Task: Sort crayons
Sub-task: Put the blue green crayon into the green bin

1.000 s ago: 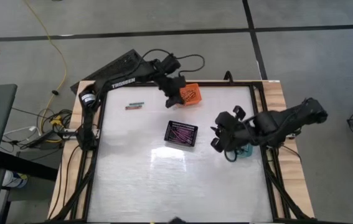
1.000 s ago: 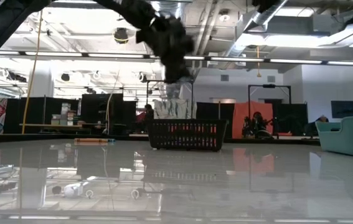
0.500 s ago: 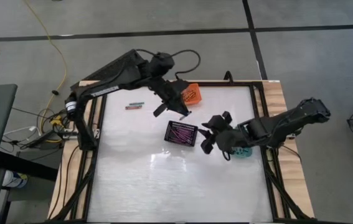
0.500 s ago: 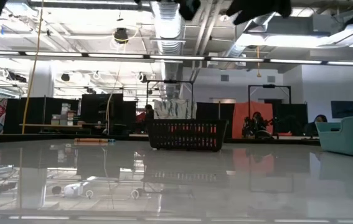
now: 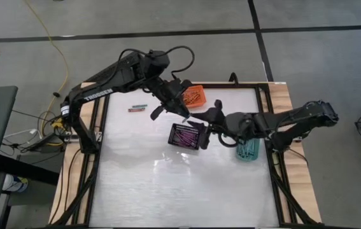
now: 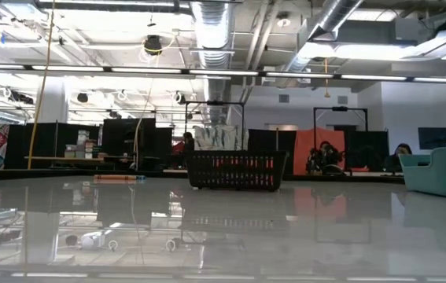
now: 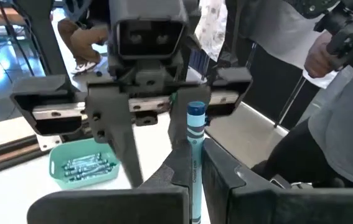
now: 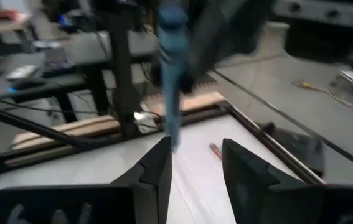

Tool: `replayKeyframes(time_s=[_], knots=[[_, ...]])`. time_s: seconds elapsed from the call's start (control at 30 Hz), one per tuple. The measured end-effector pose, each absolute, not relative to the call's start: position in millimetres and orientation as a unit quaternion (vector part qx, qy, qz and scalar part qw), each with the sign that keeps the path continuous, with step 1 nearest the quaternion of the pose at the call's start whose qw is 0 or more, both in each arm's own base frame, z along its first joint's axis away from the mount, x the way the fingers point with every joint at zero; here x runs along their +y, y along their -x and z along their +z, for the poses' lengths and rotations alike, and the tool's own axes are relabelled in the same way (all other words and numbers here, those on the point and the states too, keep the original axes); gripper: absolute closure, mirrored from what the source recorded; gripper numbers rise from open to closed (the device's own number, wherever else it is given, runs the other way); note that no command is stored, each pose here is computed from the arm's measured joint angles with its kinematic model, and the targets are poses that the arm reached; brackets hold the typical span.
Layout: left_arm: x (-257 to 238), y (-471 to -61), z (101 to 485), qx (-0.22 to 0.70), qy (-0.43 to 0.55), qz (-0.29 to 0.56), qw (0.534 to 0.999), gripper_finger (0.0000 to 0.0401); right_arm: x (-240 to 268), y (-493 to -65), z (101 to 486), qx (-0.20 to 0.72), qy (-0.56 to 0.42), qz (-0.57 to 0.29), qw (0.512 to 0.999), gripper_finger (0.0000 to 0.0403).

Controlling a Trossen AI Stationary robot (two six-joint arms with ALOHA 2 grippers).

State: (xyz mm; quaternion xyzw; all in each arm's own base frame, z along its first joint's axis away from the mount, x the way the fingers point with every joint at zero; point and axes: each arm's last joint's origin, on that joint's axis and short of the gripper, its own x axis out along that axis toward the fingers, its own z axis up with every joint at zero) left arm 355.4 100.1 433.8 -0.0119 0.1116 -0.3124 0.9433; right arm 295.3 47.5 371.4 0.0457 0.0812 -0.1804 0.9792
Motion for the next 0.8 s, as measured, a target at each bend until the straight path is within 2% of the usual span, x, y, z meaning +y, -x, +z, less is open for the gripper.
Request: replayKeyframes(time_s=[0.4,0.53,0.7,0.8], knots=[[93.5,-359.1,440.2,0.083,-0.008,-0.319,0.944,0.0401,36.8,-300.4,384.5,0.024,-0.029,-0.138,0.99,0.0273],[94.0,-358.9,440.1,0.083,-0.008,-0.318,0.945,0.0401,36.3,-300.5,384.0,0.026,-0.025,-0.138,0.99,0.0307],[94.4,-359.1,439.5,0.087,-0.01,-0.31,0.947,0.0401,35.3,-300.6,383.4,0.03,-0.022,-0.139,0.99,0.0387],[94.7,-358.9,439.2,0.089,-0.008,-0.308,0.947,0.0401,35.0,-300.6,383.3,0.03,-0.027,-0.14,0.989,0.0392]])
